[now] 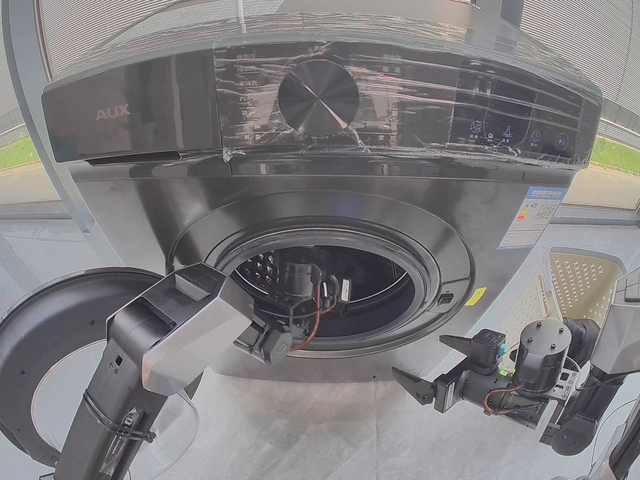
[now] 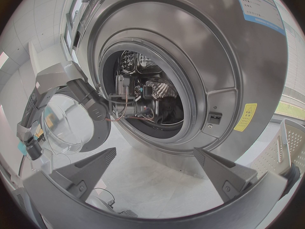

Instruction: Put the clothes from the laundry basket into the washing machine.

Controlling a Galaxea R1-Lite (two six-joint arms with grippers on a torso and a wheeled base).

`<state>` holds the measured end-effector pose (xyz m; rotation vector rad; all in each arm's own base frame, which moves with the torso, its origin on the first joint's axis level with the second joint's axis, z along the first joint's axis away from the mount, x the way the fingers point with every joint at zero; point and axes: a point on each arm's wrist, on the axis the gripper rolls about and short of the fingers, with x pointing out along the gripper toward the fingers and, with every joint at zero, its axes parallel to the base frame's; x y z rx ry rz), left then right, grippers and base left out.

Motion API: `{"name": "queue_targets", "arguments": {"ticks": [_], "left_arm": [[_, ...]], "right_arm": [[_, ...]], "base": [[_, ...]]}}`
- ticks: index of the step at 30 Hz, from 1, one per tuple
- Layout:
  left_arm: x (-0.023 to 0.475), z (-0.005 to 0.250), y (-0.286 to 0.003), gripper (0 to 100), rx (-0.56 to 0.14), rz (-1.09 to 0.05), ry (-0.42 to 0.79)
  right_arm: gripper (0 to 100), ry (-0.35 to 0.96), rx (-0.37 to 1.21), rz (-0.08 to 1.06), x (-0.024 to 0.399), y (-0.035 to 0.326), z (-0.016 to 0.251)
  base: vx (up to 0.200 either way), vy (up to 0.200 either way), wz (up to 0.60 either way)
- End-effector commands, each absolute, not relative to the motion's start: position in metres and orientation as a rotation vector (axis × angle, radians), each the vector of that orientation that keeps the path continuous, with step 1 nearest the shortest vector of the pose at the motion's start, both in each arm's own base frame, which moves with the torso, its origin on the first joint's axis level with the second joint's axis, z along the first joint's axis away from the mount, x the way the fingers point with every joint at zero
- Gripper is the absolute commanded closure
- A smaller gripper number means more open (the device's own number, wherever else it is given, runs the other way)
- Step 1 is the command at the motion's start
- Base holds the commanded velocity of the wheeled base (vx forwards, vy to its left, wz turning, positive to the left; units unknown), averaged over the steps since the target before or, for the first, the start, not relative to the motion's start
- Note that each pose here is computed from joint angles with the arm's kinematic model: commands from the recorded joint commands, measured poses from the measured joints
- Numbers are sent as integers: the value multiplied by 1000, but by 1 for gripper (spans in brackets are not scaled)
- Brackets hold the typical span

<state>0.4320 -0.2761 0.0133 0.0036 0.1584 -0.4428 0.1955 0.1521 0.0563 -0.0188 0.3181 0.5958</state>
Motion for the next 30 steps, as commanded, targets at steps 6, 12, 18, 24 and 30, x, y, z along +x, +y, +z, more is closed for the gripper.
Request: {"name": "queue_targets", "arguments": {"ticks": [6,12,18,24,30], "left_arm": [[470,26,-271,100,-59,-368,-1],[474,32,-273,100,-69,-366,-31],[475,30,-274,100,-67,-366,-29],[475,30,-274,100,-65,-368,-33],[473,31,-276,0,-71,-371,-32]], "right_arm": [[0,318,-19,597,196,153,56],[0,321,-20,597,196,153,55],[0,321,-20,595,196,152,55],[0,321,-20,597,196,153,55],[0,321,-20,597,196,153,55]], "base": [[0,0,0],[0,0,0],[0,0,0],[0,0,0],[0,0,0]]}}
